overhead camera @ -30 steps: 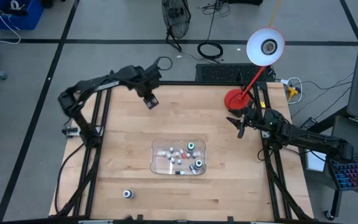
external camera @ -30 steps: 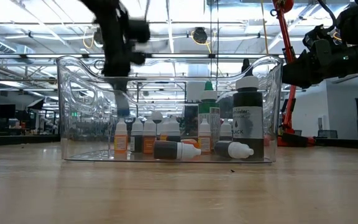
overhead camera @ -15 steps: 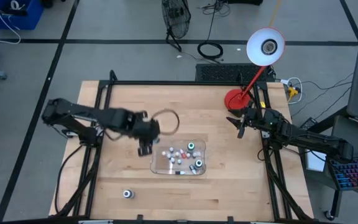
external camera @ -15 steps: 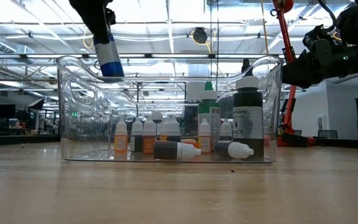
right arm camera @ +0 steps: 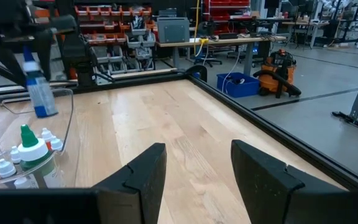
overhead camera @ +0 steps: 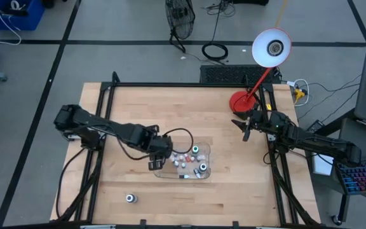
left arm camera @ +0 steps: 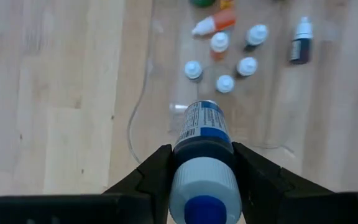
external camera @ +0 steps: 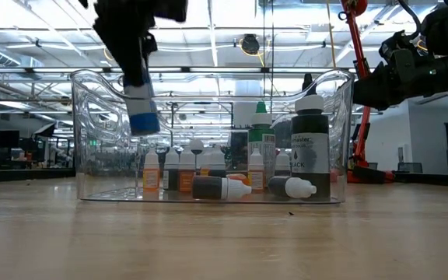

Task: Pick & Place food coloring
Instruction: Put the large blue food coloring bottle into the transparent bin, then put the large violet food coloring bottle into the transparent bin

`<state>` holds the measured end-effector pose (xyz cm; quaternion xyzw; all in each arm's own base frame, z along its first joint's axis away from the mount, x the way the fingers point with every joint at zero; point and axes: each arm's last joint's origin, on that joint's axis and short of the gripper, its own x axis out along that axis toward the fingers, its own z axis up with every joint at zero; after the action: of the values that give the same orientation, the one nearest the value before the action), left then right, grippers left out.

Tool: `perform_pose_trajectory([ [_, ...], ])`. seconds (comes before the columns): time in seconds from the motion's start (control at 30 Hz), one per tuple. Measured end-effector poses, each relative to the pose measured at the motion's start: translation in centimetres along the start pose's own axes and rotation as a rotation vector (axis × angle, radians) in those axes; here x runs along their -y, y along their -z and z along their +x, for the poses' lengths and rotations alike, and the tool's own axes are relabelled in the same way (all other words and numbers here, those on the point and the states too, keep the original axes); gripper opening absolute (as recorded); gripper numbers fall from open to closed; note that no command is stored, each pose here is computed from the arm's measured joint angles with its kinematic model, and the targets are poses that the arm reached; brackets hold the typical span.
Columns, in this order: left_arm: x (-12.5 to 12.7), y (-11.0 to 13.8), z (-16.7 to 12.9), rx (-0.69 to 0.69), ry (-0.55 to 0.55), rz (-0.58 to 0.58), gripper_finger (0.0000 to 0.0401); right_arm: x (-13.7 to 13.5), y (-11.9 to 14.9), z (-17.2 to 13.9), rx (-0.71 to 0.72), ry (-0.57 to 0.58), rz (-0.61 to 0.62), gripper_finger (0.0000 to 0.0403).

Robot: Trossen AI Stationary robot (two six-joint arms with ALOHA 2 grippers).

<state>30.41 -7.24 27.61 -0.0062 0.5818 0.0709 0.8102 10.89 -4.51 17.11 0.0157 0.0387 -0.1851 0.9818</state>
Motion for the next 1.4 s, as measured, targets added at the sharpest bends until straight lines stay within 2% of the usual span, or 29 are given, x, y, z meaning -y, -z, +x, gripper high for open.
perform_pose_trajectory([
  [0.33, -1.3, -1.1, 4.1, -0.119, -0.026, 0.001, 0.0143, 0.0, 0.0, 0.0, -0.001, 0.0, 0.0, 0.0171],
  [0.73, -2.2, -1.5, 7.0, -0.218, -0.023, -0.022, 0.0142, 0.0, 0.0, 0.0, -0.001, 0.0, 0.0, 0.0171],
  [0.87, -2.3, -1.5, 7.9, -0.249, 0.011, -0.029, 0.0142, 0.0, 0.0, 0.0, -0.001, 0.0, 0.0, 0.0171],
  [1.03, -2.3, -1.6, 8.0, -0.245, 0.011, -0.031, 0.0143, 0.0, 0.0, 0.0, -0.001, 0.0, 0.0, 0.0171],
  [1.1, -2.3, -1.6, 7.8, -0.239, 0.012, -0.036, 0.0173, 0.0, 0.0, 0.0, -0.001, 0.0, 0.0, 0.0171],
  [1.27, -2.5, -1.6, 6.4, -0.201, 0.02, -0.064, 0.0285, 0.0, 0.0, 0.0, -0.001, 0.0, 0.0, 0.0171],
  [1.4, -2.8, -1.6, 4.2, -0.18, 0.028, -0.108, 0.0338, 0.0, 0.0, 0.0, -0.001, 0.0, 0.0, 0.0171],
])
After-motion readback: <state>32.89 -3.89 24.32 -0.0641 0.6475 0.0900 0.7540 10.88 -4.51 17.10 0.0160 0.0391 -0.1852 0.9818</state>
